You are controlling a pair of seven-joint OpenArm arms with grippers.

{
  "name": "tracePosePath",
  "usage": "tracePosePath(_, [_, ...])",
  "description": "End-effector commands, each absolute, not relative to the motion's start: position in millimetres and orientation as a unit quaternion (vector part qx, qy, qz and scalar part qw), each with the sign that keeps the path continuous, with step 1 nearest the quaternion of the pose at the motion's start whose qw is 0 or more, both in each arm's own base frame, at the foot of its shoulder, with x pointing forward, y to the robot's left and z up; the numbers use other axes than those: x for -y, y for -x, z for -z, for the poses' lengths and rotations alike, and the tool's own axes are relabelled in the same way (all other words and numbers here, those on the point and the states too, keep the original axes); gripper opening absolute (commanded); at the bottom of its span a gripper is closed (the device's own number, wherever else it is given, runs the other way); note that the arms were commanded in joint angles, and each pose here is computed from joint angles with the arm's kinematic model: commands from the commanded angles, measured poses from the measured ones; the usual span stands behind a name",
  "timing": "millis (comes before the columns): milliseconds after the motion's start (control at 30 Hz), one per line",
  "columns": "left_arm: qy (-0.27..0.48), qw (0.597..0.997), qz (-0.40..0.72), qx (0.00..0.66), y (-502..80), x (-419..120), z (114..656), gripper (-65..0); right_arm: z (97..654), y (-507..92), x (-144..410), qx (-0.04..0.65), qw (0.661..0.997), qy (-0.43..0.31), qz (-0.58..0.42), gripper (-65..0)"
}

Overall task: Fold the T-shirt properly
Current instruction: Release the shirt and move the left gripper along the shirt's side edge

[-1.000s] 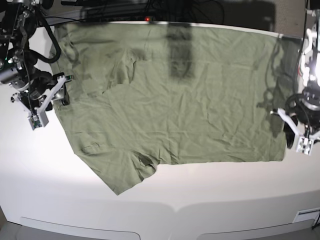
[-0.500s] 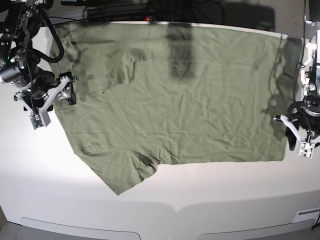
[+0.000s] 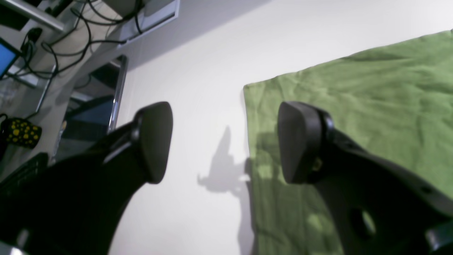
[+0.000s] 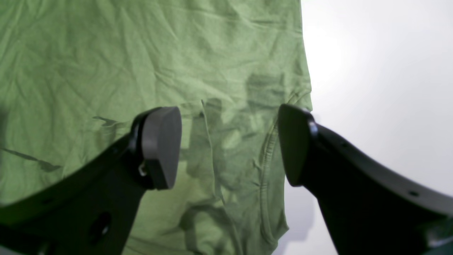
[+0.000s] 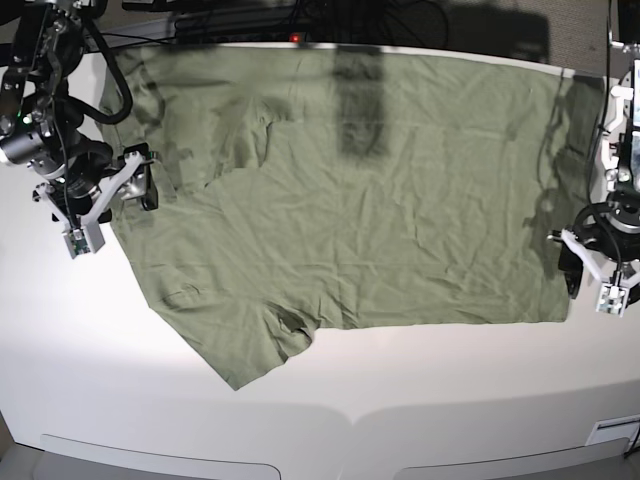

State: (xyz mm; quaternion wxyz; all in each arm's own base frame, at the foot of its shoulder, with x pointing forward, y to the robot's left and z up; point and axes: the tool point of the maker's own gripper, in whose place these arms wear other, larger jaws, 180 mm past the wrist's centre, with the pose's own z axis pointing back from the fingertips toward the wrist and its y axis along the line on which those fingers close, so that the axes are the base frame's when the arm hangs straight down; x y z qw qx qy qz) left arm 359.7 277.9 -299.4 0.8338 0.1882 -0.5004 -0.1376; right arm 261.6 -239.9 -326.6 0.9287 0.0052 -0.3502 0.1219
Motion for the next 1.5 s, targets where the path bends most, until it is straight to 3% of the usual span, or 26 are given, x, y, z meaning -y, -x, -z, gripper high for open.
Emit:
tracePosePath(0, [-0.202, 0.821, 0.137, 0.516, -366, -284, 282, -19.5, 315, -268, 241, 0.37, 0.921, -0.001, -0.124, -22.4])
tracePosePath(567, [-0.194, 0.823, 0.152, 0.512, -370, -279, 281, -19.5, 315, -268, 242, 0.369, 0.921, -0.001, -0.124, -22.4])
tracePosePath(767, [-0.136, 0.826, 0.18, 0.518, -403, -274, 272, -19.5, 316, -267, 242, 0.365, 0.923, -0.001, -0.124, -22.4])
tracePosePath(1100, [-0.03, 0.884, 0.101, 0.456, -465, -327, 310, -19.5, 317, -267, 242, 0.364, 0.923, -0.001, -0.124, -22.4])
tracePosePath(1467, [0.093, 0.913, 0.011, 0.396, -460, -330, 371, -19.5, 317, -267, 242, 0.363, 0.923, 0.0, -0.124, -22.4])
